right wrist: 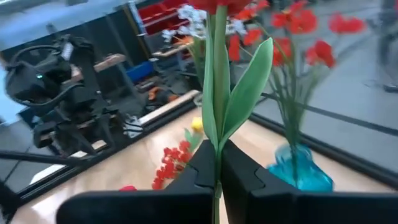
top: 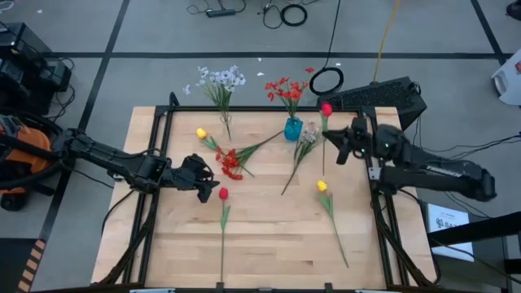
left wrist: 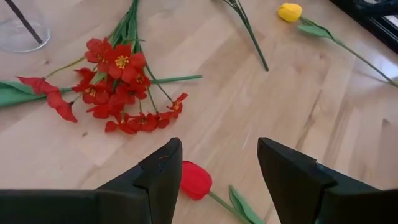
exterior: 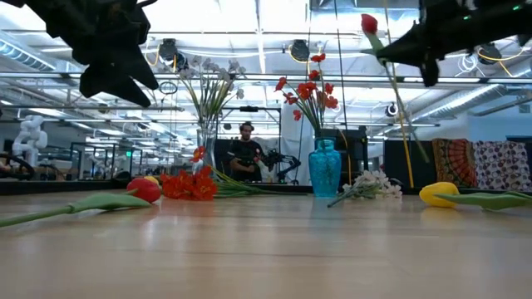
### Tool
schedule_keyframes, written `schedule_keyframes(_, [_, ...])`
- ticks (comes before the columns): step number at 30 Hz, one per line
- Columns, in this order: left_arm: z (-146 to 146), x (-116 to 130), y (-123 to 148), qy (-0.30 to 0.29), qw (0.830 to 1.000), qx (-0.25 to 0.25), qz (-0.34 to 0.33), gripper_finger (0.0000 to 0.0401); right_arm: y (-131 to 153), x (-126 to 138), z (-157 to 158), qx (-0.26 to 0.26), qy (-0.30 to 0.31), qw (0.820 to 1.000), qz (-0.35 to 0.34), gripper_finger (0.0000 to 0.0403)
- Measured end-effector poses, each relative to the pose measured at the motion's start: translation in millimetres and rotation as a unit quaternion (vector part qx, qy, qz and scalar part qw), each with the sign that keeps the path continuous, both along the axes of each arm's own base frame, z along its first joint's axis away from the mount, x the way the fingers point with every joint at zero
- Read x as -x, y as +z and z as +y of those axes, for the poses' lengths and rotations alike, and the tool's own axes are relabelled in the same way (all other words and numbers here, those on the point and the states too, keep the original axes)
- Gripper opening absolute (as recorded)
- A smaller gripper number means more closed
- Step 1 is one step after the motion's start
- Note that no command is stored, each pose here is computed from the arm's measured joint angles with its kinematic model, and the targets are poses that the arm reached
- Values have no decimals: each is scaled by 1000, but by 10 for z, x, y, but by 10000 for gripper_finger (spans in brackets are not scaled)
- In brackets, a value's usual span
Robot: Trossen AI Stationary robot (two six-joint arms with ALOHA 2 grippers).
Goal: Sort flowers into vase by color
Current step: Put the red flower into the blue vase
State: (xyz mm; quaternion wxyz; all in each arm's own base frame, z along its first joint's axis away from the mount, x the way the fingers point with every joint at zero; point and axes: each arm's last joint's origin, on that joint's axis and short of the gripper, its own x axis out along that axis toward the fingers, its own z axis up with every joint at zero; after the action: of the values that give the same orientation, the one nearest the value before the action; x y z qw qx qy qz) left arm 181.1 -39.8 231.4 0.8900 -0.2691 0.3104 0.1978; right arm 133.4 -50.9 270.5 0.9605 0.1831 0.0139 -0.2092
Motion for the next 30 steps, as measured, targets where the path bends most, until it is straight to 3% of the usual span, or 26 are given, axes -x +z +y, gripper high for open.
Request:
schedule_keyframes(7, [5, -2, 3, 8, 1000, -6, -3, 214, -20, -200, -391, 30, 59, 997, -29, 0])
schedule_keyframes(10, [12, -2, 6, 17, 1000, -14, -7, 214, 13, -265, -547, 51, 72, 993, -72, 0])
schedule_keyframes(14, [13, -14, 20, 24, 999, -18, -17, 214, 80, -290, -720, 91, 67, 985, -132, 0])
schedule_keyframes(21, [24, -13, 24, 50, 998, -18, -25, 214, 9, -226, -1079, 99, 39, 980, -170, 0])
schedule_keyframes(30, [31, -9, 23, 62, 997, -21, -27, 214, 146, -245, -1412, 117, 79, 968, -205, 0])
